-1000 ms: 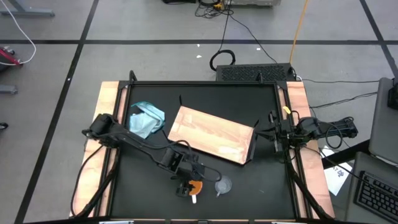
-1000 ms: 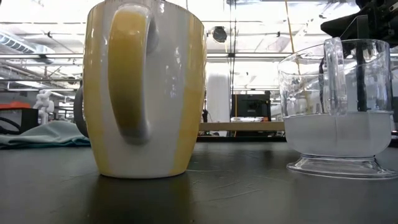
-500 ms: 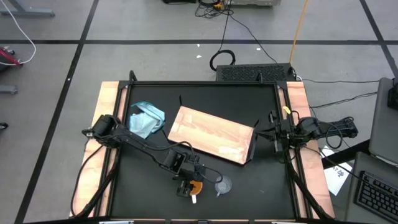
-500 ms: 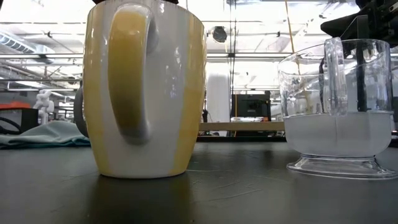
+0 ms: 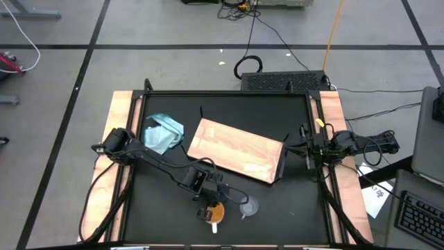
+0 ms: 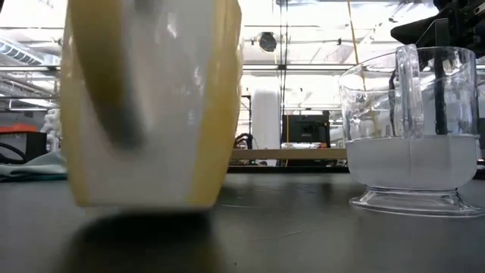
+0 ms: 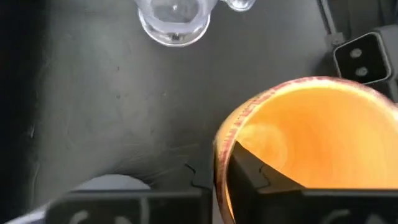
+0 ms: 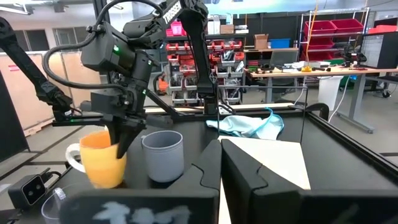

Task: Stack small to large cups/mugs on shelf
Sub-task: Put the yellow cup on the shelf

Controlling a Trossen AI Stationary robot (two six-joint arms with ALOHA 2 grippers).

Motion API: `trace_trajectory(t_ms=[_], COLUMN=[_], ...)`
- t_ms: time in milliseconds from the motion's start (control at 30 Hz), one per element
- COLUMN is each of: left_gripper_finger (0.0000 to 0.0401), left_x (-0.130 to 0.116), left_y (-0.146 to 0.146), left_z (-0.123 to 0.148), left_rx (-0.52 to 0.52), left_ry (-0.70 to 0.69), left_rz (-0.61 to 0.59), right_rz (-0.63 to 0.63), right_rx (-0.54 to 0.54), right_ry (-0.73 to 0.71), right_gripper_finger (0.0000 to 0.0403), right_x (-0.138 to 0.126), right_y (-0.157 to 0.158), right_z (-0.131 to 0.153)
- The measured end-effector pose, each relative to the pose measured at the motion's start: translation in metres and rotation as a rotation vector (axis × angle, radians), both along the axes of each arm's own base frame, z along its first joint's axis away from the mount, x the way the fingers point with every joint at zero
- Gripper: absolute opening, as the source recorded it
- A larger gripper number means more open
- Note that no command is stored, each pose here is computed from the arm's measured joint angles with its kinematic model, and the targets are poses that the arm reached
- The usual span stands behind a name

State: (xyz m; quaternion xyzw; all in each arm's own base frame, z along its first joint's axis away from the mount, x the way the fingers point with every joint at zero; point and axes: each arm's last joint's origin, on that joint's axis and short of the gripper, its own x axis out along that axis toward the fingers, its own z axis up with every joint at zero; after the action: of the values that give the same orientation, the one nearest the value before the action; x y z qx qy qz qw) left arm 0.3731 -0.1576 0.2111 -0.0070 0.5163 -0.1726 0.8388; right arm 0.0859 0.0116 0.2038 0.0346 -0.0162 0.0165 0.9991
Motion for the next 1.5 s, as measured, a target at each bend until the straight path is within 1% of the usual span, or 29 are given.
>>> trace_trajectory(t_ms=[133, 267, 333, 467, 633, 700, 800, 933, 1133, 1300, 1433, 1500], left_gripper_finger=[0.0022, 0.0014, 0.0014, 0.0014, 0.0014, 0.0014, 0.0014, 0.0014, 0.0014, 0.0014, 0.0014, 0.0014], left_x=[0.000, -0.001, -0.002, -0.003, -0.006, -0.008, -0.009, -0.014, -0.012, -0.019, -0.029, -0.036], left_y=[-0.001, 0.000, 0.000, -0.001, 0.004, 0.009, 0.017, 0.030, 0.042, 0.044, 0.048, 0.052], left_z=[0.000, 0.008, 0.019, 0.045, 0.080, 0.093, 0.109, 0.128, 0.142, 0.148, 0.162, 0.171], left_rx=[0.008, -0.001, -0.001, 0.034, 0.116, 0.162, 0.167, 0.203, 0.227, 0.257, 0.261, 0.284], left_ry=[-0.008, -0.022, -0.031, -0.053, -0.053, -0.045, -0.034, -0.003, -0.048, -0.058, -0.107, -0.129], left_rz=[-0.017, -0.036, -0.034, -0.068, -0.083, -0.084, -0.077, -0.093, -0.139, -0.215, -0.214, -0.196], right_rz=[0.000, 0.000, 0.000, 0.000, 0.000, 0.000, 0.000, 0.000, 0.000, 0.000, 0.000, 0.000], right_rx=[0.000, 0.000, 0.000, 0.000, 0.001, 0.000, 0.000, 0.000, 0.000, 0.000, 0.000, 0.000], right_ry=[0.000, 0.000, 0.000, -0.001, -0.004, -0.001, 0.000, 0.001, 0.001, 0.001, 0.001, 0.001], right_gripper_finger=[0.0000, 0.0000, 0.0000, 0.0000, 0.0000, 0.0000, 0.0000, 0.0000, 0.0000, 0.0000, 0.0000, 0.0000], right_x=[0.000, 0.000, 0.000, 0.000, 0.000, 0.000, 0.000, 0.000, 0.000, 0.000, 0.000, 0.000], right_y=[0.000, 0.000, 0.000, 0.000, 0.000, 0.000, 0.000, 0.000, 0.000, 0.000, 0.000, 0.000], right_z=[0.000, 0.000, 0.000, 0.000, 0.000, 0.000, 0.000, 0.000, 0.000, 0.000, 0.000, 0.000])
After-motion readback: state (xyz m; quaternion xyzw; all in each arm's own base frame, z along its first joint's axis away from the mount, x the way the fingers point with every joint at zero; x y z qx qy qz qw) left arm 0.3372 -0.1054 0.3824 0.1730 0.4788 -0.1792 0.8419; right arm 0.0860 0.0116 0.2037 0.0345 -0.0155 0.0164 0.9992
